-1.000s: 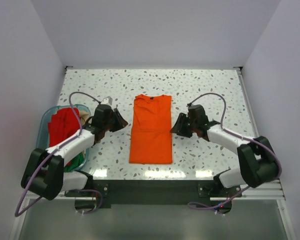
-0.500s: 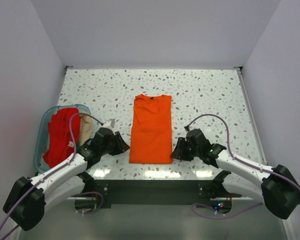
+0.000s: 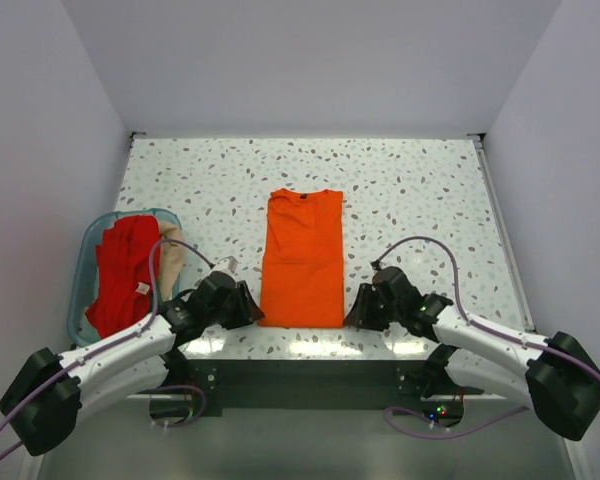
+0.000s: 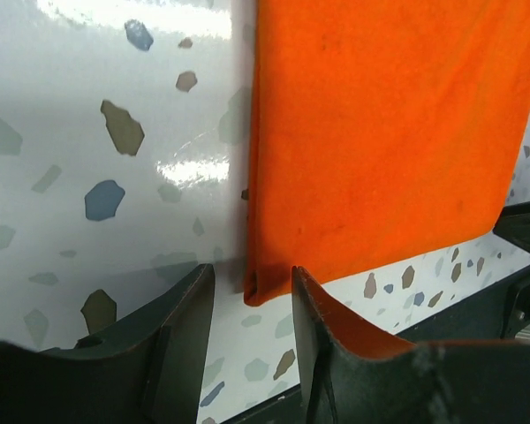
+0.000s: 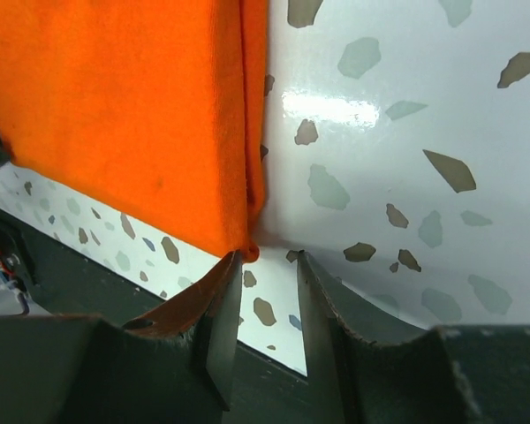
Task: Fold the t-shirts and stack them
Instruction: Fold the tshirt
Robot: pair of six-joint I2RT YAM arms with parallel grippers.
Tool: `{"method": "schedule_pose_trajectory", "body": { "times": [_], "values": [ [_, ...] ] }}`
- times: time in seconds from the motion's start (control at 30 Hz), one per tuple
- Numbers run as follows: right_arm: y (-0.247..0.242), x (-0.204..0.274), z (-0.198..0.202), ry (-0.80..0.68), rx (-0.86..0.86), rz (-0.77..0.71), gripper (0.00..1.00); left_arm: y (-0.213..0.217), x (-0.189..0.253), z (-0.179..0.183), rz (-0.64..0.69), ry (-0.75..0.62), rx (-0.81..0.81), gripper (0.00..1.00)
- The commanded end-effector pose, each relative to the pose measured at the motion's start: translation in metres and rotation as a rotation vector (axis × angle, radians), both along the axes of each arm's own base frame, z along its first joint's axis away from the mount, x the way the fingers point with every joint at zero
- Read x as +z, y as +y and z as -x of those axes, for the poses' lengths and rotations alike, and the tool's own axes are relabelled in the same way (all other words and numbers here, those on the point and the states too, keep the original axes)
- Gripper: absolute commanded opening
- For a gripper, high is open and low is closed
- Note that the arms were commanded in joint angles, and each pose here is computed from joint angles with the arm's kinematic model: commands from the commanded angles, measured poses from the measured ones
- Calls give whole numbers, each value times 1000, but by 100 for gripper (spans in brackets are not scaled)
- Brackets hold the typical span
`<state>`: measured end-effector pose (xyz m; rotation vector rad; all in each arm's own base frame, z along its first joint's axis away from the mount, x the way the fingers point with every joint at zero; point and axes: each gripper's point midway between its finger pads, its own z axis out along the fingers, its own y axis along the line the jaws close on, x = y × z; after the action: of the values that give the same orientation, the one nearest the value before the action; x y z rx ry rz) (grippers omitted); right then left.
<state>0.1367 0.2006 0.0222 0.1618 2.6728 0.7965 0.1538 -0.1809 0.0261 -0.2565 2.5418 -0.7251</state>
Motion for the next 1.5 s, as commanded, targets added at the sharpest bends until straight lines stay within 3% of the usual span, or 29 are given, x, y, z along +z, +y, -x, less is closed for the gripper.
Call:
{"method": "schedule_pose_trajectory", "body": {
  "times": [0.0, 0.4, 0.83, 0.93, 1.0, 1.13, 1.23, 1.47],
  "values": [
    [-3, 3, 0, -7, -41, -9, 36, -1, -6, 5, 8, 22, 21, 45],
    [11, 4, 3, 8, -39, -64, 38, -3, -20, 17, 5, 53, 7, 42],
    [7, -15, 3, 6, -99, -47, 38, -9, -26, 23, 9, 62, 1, 22],
    [4, -13, 1, -11, -115, -50, 31, -12, -23, 23, 15, 55, -4, 10],
    [1, -13, 2, -14, -113, -38, 18, -14, -20, 23, 21, 50, -8, 3],
    [0, -4, 6, -30, -87, -47, 5, -22, -11, 27, 38, 44, -35, 0],
    [-1, 3, 11, -35, -69, -61, 0, -28, -3, 31, 59, 40, -50, 0],
    [-2, 19, 31, -34, 27, -113, 0, -40, 21, 45, 92, 34, -91, 0]
  ]
}}
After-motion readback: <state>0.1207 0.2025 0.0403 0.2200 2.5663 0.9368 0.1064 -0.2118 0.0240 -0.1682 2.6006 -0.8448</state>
